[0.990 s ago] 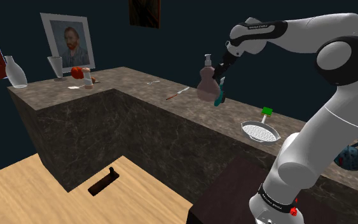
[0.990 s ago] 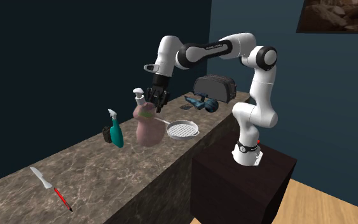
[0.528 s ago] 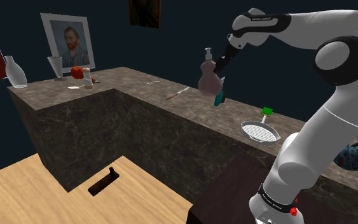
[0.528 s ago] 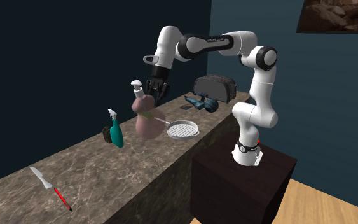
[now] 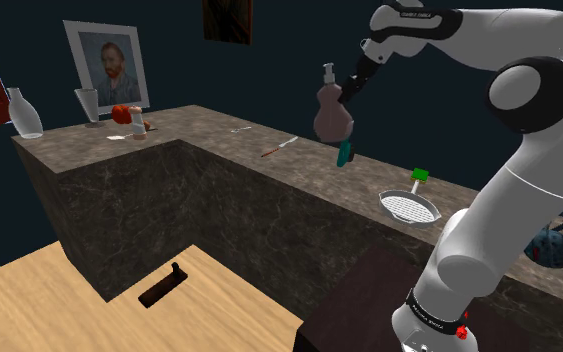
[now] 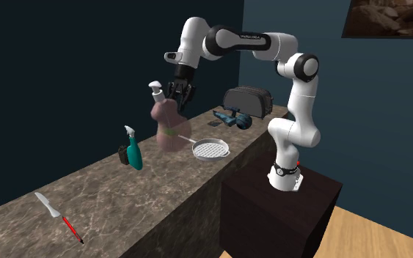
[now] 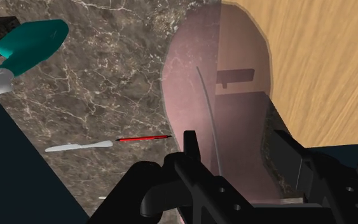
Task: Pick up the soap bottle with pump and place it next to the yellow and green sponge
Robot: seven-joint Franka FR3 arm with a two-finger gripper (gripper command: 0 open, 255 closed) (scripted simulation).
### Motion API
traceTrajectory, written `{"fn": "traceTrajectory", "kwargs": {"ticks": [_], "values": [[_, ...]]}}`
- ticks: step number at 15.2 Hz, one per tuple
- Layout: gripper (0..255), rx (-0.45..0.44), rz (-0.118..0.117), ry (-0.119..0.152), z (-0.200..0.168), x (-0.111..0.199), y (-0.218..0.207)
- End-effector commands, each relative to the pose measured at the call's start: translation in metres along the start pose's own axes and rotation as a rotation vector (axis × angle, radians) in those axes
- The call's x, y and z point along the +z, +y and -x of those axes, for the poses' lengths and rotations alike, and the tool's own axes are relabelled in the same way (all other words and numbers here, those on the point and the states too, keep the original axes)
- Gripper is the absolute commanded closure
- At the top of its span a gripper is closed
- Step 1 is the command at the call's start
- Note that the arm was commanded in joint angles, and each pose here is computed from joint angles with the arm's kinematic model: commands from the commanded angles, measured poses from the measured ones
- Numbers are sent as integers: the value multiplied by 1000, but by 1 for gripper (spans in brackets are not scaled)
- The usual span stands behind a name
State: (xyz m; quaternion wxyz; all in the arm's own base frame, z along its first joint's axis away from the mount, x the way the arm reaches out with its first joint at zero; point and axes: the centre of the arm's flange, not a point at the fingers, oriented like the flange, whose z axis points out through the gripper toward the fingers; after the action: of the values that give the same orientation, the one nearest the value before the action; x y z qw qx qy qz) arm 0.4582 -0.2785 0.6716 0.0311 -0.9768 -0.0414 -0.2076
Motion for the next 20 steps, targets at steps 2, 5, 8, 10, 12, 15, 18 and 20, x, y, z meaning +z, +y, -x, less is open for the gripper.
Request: {"fn": "traceTrajectory", "kwargs": {"ticks": [2, 5, 8, 10, 12, 15, 18, 20], "values": [[255, 0, 0, 1, -7, -15, -1], [255, 0, 0, 1, -13, -29, -2], [255, 0, 0, 1, -20, -44, -3], [255, 0, 0, 1, -24, -53, -3], [255, 0, 0, 1, -28, -63, -4], [255, 0, 0, 1, -35, -77, -4], [255, 0, 0, 1, -41, -92, -5], [255, 0, 0, 1, -45, -102, -6]]}}
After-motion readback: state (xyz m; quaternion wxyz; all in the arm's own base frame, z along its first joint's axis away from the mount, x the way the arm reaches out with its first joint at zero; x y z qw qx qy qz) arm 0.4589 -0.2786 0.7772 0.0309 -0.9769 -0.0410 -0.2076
